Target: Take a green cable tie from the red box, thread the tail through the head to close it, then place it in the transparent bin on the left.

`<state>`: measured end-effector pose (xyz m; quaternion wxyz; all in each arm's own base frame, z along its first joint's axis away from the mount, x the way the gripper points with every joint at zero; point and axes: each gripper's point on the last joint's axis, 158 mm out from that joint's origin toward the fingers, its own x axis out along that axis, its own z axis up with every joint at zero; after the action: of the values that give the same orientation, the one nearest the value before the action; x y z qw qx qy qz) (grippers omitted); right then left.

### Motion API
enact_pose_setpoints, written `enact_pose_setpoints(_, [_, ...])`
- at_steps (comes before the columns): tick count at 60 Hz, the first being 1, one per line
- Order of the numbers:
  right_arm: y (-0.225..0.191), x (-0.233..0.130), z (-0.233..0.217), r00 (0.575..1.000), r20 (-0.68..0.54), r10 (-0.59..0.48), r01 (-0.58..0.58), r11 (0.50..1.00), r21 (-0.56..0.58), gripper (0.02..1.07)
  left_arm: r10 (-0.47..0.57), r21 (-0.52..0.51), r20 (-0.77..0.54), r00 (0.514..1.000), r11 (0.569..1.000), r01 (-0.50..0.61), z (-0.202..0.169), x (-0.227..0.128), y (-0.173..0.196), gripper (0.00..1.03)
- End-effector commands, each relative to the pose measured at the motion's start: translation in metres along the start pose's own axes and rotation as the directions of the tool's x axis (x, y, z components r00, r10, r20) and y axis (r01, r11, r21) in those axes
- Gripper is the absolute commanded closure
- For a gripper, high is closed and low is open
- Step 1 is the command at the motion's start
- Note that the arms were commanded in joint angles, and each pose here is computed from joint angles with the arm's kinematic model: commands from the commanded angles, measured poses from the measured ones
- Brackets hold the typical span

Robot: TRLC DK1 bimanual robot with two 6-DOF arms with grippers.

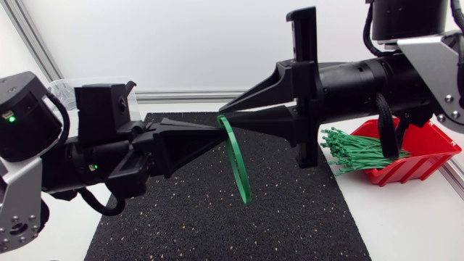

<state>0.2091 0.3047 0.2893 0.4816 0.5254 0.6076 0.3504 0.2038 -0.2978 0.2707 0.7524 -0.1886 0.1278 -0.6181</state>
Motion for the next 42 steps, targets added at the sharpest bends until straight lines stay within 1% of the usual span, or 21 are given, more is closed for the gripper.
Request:
enact_pose_setpoints(1, [-0.003, -0.005, 0.004, 1.0, 0.024, 0.001, -0.002, 0.999, 0.037, 0.75, -0.009, 0.046, 0.01, 1.0, 0.999, 0.009, 0.002, -0.001, 0.003, 1.0])
enact_pose_setpoints(5, [0.0, -0.008, 0.003, 1.0, 0.024, 0.008, -0.009, 0.999, 0.032, 0.72, 0.006, 0.048, 0.008, 1.0, 0.999, -0.006, 0.002, -0.002, 0.01, 1.0])
enact_pose_setpoints(15, [-0.003, -0.012, 0.014, 0.999, 0.046, 0.005, -0.008, 0.999, 0.054, 0.72, 0.031, 0.064, 0.01, 0.999, 0.997, -0.031, 0.003, -0.004, 0.022, 1.0])
enact_pose_setpoints(24, [-0.007, -0.012, 0.025, 0.998, 0.065, -0.002, -0.002, 0.998, 0.065, 0.72, -0.001, 0.084, -0.005, 1.0, 0.996, 0.001, -0.004, -0.004, 0.012, 1.0])
enact_pose_setpoints(29, [-0.01, -0.009, 0.029, 0.997, 0.071, -0.008, 0.004, 0.998, 0.061, 0.72, -0.037, 0.095, -0.019, 0.999, 0.995, 0.039, -0.008, -0.002, 0.0, 1.0])
enact_pose_setpoints(42, [-0.014, 0.001, 0.021, 0.999, 0.032, -0.026, 0.025, 0.998, 0.056, 0.74, -0.069, 0.108, -0.034, 0.997, 0.992, 0.072, -0.012, 0.001, -0.011, 1.0])
